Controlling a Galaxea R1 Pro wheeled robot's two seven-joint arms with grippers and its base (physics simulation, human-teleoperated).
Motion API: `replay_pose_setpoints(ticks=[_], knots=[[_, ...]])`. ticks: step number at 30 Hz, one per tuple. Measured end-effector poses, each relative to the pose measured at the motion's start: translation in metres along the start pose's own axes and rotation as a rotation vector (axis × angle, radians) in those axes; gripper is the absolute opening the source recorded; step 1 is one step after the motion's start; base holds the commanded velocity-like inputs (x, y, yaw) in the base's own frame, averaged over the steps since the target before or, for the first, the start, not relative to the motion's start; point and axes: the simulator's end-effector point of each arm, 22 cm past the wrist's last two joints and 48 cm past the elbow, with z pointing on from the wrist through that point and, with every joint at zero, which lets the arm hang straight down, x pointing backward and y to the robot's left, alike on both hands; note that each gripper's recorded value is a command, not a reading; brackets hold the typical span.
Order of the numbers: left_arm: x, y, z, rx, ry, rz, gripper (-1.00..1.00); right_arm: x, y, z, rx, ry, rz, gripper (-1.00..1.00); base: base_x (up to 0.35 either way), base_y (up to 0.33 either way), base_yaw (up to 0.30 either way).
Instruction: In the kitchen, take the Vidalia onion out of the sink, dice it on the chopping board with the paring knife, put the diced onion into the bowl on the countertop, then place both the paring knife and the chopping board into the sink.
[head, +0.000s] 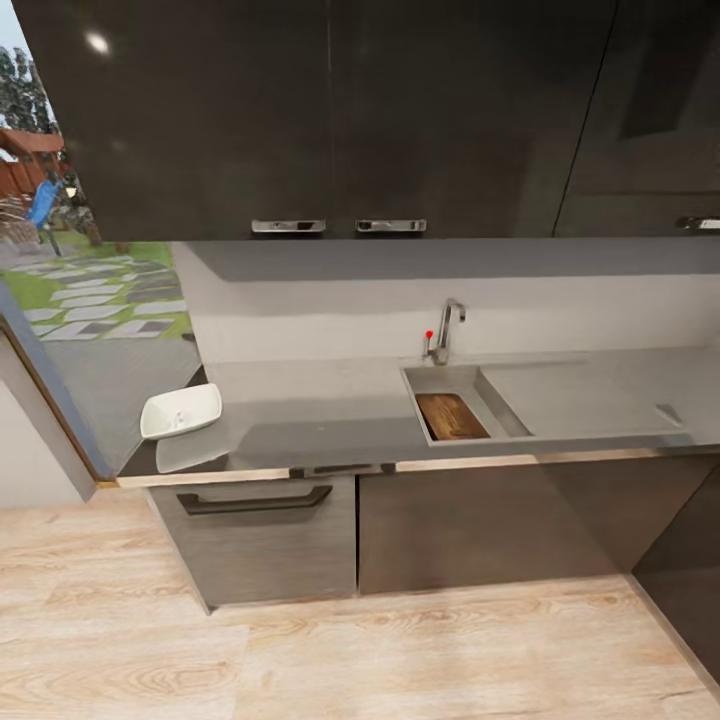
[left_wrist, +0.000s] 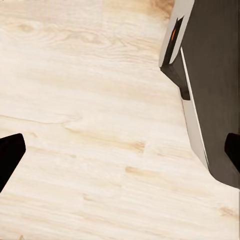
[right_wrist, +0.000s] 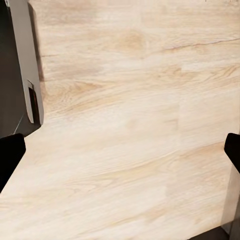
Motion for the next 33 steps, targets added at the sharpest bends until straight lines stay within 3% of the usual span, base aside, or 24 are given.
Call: replay_pose_setpoints(ticks=[9,11,16,18,33], knots=[[-0.005,-0.019,0.0,0.024,-0.014,-0.002,1.0,-0.002,0.001,0.0,-0.003,-0.006,-0.004,1.0,0.0,0.0,0.0],[-0.005,-0.031,0.0,0.039,-0.017,-0.004,1.0,-0.002,0.001,0.0,-0.003,-0.007,-0.004,1.0,0.0,0.0,0.0],[0.007,-0.095,-0.004,0.121,-0.003,-0.014,1.0,-0.002,0.001,0.0,-0.003,-0.007,-0.004,1.0,0.0,0.0,0.0],[0.01,-0.108,-0.006,0.137,0.001,-0.016,1.0,-0.002,0.001,0.0,-0.003,-0.007,-0.004,1.0,0.0,0.0,0.0],[0.011,-0.112,-0.006,0.143,0.002,-0.017,1.0,-0.002,0.001,0.0,-0.003,-0.007,-0.004,1.0,0.0,0.0,0.0]])
